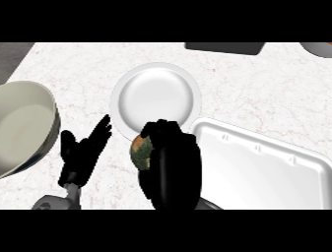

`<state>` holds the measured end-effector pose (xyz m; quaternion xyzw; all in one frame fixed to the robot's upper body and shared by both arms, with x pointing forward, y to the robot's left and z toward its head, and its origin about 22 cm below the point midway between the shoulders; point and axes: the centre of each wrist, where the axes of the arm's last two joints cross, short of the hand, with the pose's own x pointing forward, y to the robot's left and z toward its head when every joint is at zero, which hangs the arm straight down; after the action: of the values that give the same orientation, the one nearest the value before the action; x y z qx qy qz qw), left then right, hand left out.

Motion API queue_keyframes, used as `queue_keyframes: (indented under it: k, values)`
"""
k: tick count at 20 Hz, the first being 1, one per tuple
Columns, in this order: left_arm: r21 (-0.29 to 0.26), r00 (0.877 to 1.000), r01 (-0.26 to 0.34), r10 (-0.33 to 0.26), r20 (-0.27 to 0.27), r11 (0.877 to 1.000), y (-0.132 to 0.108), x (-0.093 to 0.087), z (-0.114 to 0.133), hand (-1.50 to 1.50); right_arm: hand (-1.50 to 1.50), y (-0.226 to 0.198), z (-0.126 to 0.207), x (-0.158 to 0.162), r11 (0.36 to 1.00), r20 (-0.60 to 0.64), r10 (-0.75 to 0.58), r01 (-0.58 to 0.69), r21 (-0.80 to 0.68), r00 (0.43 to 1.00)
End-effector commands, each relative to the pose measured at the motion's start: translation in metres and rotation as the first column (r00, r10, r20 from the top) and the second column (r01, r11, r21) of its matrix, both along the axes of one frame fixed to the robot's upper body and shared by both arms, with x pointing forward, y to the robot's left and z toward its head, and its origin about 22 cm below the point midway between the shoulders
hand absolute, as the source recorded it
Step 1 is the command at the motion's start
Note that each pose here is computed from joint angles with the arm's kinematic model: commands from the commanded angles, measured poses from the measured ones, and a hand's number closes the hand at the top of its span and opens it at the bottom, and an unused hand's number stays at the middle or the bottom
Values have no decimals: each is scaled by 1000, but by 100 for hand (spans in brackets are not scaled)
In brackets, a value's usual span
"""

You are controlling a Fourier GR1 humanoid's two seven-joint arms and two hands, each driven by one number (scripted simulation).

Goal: Pick the squash from the tray and place it in the plate

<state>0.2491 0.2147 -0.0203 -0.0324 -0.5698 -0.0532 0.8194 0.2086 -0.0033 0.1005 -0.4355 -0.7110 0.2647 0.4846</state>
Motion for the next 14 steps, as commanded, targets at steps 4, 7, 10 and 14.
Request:
queue_keyframes:
  k: [4, 7, 10, 14]
  values:
    - [-1, 999, -29, 29, -14, 1000, -3, 3, 0, 0, 150, 1, 4, 10, 939, 27, -156, 140, 314, 987]
    - [6, 999, -37, 37, -21, 999, 9, -1, -1, 0, 150, 2, 3, 24, 934, 62, -215, 187, 303, 975]
    - [3, 999, -30, 30, -24, 1000, 7, -7, -8, 0, 150, 0, 0, 44, 929, 119, -275, 232, 289, 954]
    - [-6, 999, -39, 39, -22, 999, 5, -11, -13, 0, 150, -12, -12, 67, 901, 122, -362, 313, 302, 924]
